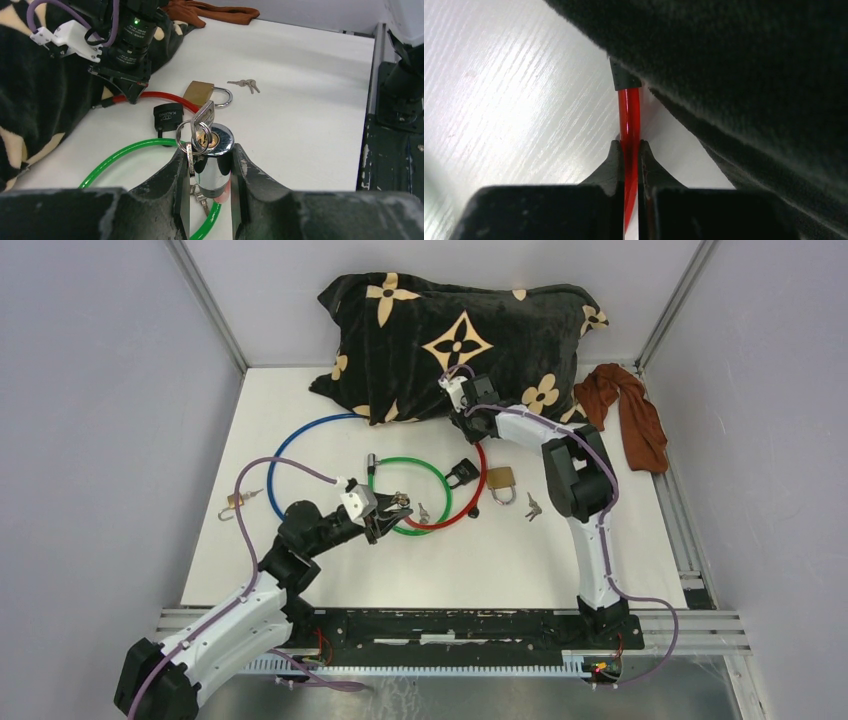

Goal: Lock with the key
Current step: Lock the lock.

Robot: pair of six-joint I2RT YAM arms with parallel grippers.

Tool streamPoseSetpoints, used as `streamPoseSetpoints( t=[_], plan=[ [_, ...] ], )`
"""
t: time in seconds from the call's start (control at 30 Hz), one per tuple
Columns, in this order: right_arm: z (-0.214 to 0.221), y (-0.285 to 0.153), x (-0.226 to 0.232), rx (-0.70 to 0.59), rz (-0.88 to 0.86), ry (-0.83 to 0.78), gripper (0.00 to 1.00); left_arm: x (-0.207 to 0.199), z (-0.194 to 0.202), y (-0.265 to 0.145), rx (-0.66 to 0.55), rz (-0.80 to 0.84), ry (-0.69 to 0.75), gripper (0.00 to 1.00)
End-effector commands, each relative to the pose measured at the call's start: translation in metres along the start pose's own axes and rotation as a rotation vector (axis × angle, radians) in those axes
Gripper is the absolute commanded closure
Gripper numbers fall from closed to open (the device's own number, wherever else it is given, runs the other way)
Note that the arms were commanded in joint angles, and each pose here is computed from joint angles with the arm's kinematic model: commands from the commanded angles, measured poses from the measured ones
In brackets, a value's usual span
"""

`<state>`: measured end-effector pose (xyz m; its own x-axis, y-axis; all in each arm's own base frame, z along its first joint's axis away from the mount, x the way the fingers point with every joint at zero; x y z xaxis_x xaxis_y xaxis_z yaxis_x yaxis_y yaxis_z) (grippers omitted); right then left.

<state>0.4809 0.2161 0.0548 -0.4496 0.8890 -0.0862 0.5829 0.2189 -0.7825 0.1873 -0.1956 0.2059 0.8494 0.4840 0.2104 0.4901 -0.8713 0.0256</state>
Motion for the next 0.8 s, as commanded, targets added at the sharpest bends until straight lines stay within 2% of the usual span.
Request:
streamPoseSetpoints(
  t=[0.0, 0.07, 0.2, 0.33, 0.6, 0.77],
  plan=[
    [-0.001, -0.030, 0.001, -0.029, -0.079, -0.060, 1.00, 0.000, -0.017, 0.001, -0.051, 0.065, 0.171, 0.98],
    [-0.016, -0.059, 0.008, -0.124, -0.154, -0.096, 1.00, 0.000, -0.019, 0.002, -0.044, 0.064, 0.125, 0.98],
    [-0.025, -0.135, 0.016, -0.344, -0.192, -0.140, 1.00, 0.004, -0.013, 0.001, 0.027, 0.028, 0.040, 0.98],
    [0.015, -0.184, 0.040, -0.490, -0.247, -0.176, 1.00, 0.008, -0.024, 0.001, 0.015, 0.034, 0.041, 0.98],
    [0.063, -0.259, 0.094, -0.658, -0.396, -0.378, 1.00, 0.001, -0.047, 0.009, -0.043, 0.175, -0.014, 0.98],
    [0.095, -0.291, 0.101, -0.739, -0.437, -0.376, 1.00, -0.021, -0.058, 0.009, -0.090, 0.413, -0.026, 0.98]
  ],
)
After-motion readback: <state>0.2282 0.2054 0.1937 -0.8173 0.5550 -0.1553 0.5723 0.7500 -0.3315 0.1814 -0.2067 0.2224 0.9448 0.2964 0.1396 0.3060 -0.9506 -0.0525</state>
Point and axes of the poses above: each gripper's point midway between its finger pads, its own y axis out along the fingers, its own x axis along the line the jaws close on, z = x × y, the point moved 4 cm from there along -y, back along the fingers, and after that the axes turned 8 degrees about y, right-handed, at the moved point
